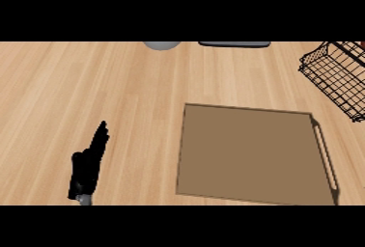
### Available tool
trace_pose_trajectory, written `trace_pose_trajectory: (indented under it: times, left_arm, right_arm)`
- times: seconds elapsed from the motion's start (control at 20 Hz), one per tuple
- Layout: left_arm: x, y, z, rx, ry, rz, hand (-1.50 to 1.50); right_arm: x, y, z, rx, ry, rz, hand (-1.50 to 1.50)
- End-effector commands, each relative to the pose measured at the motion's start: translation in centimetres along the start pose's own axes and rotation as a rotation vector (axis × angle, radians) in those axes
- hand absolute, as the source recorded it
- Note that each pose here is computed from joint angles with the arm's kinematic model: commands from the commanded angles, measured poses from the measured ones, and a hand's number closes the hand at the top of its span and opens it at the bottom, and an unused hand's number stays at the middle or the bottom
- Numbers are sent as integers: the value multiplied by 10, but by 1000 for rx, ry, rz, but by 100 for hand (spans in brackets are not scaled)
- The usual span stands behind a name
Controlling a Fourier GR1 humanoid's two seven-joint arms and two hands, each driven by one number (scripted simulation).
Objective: Pick the sweet potato from the tray and place it in the tiered basket
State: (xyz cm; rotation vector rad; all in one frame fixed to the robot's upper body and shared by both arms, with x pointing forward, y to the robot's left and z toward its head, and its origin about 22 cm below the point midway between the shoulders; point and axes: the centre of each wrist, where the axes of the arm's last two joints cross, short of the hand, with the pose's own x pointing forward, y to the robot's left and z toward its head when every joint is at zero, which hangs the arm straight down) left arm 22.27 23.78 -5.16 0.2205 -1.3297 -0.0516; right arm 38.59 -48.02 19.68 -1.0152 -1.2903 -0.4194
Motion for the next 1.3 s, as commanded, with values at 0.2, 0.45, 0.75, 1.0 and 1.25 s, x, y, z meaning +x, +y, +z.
trace_pose_trajectory:
  times: [0.2, 0.45, 0.75, 1.0, 1.25]
  left_arm:
    - [-10, 2, 2, 44, 30, -1, 0]
    - [-20, 7, 19, 48, 48, -3, 0]
    - [-15, 22, 9, 82, 52, 19, 0]
    - [-26, 26, 27, 114, 69, 21, 0]
    - [-26, 19, 29, 106, 62, 12, 0]
  right_arm:
    - [-4, -45, -11, -336, -42, -130, -150]
    - [-6, -120, -22, -465, 31, -121, -150]
    - [-46, -201, -14, -467, 41, -172, -150]
    - [-75, -271, 7, -436, 47, -132, -150]
    - [-100, -332, 37, -380, 18, -177, -150]
